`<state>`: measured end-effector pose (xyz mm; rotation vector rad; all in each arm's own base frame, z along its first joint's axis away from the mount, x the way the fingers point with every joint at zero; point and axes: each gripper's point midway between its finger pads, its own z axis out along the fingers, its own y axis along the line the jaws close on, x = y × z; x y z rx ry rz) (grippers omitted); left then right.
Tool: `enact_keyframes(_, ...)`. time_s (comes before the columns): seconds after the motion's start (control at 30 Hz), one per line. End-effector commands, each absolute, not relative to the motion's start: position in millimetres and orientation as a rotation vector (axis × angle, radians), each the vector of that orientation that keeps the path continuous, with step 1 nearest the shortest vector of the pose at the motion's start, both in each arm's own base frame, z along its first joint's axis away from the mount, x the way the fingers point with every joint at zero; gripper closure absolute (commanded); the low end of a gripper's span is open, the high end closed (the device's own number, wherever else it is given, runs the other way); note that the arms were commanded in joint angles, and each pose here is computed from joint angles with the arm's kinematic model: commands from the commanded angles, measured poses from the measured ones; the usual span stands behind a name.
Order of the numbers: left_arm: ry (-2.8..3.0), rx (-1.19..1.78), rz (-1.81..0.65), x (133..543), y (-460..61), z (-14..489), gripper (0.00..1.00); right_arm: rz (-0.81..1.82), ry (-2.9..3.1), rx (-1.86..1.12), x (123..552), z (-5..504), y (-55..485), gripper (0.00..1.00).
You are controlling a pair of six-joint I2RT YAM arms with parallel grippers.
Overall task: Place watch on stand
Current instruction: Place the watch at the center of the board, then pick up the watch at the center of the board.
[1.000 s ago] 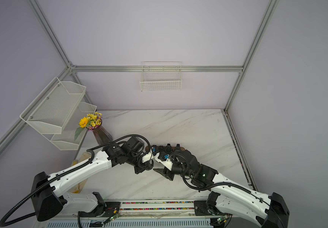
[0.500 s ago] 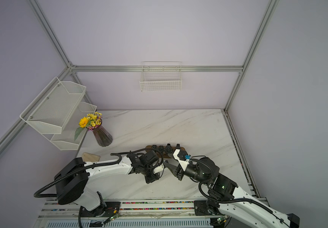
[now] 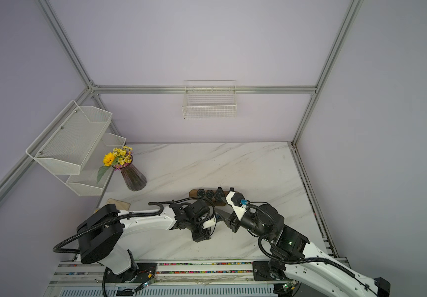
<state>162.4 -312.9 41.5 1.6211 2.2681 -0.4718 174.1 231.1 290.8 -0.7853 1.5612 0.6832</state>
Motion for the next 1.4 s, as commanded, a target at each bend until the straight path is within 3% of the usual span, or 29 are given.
enact_keyframes(0.0,2.190,1.452,-0.492,167.9,-307.9,76.6,0.22,0.644,1.591,-0.772,178.6,297.1,228.0,0.50)
enact_keyframes(0.1,2.050,1.242,-0.556,171.2,-295.0,127.3,0.00,0.619,1.666,-0.805,182.7,287.2,233.0,0.50)
enact_keyframes(0.3,1.903,0.654,-0.478,192.3,-214.7,189.8,0.00,0.598,1.889,-1.046,180.3,232.6,262.6,0.49)
enact_keyframes(0.53,1.846,0.020,-0.402,203.0,-111.4,204.1,0.00,0.589,2.043,-1.263,171.9,189.9,282.8,0.48)
enact_keyframes(0.7,1.825,-0.084,-0.331,205.4,-87.0,207.0,0.00,0.404,2.194,-1.581,166.4,133.9,284.5,0.49)
enact_keyframes(0.93,1.820,-0.111,-0.271,208.5,-78.4,205.6,0.00,0.419,2.128,-1.839,149.2,95.6,308.5,0.51)
enact_keyframes(1.37,1.798,-0.121,-0.280,206.2,-73.7,200.8,0.00,0.184,2.085,-1.926,167.0,52.5,304.6,0.56)
